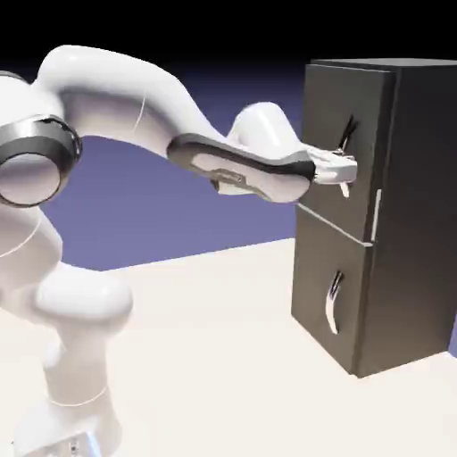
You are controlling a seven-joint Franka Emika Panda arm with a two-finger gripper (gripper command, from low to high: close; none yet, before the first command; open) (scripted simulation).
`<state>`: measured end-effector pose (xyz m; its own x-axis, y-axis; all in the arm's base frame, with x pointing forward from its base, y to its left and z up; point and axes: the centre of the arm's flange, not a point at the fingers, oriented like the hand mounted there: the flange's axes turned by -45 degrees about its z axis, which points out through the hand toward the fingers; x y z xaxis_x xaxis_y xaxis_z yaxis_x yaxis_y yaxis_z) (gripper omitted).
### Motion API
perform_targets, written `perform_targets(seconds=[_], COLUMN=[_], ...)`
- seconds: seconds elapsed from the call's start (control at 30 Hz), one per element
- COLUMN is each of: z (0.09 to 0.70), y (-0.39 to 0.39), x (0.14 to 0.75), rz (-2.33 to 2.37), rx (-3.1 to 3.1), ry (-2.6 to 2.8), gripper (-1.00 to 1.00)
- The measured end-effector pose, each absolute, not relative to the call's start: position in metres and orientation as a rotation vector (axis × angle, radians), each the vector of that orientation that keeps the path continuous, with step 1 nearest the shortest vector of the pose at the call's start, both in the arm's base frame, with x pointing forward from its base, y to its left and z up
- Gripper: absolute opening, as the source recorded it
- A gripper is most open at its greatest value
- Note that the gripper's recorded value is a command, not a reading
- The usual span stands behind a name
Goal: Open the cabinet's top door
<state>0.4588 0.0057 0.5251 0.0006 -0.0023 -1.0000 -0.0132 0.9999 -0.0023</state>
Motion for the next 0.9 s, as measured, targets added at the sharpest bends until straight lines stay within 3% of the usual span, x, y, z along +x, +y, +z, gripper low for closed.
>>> perform_targets(seconds=[0.9], z=[0.526], y=[0.041], x=[0.414], rz=[-0.157], rx=[0.159], ry=[1.566], gripper=[-1.0])
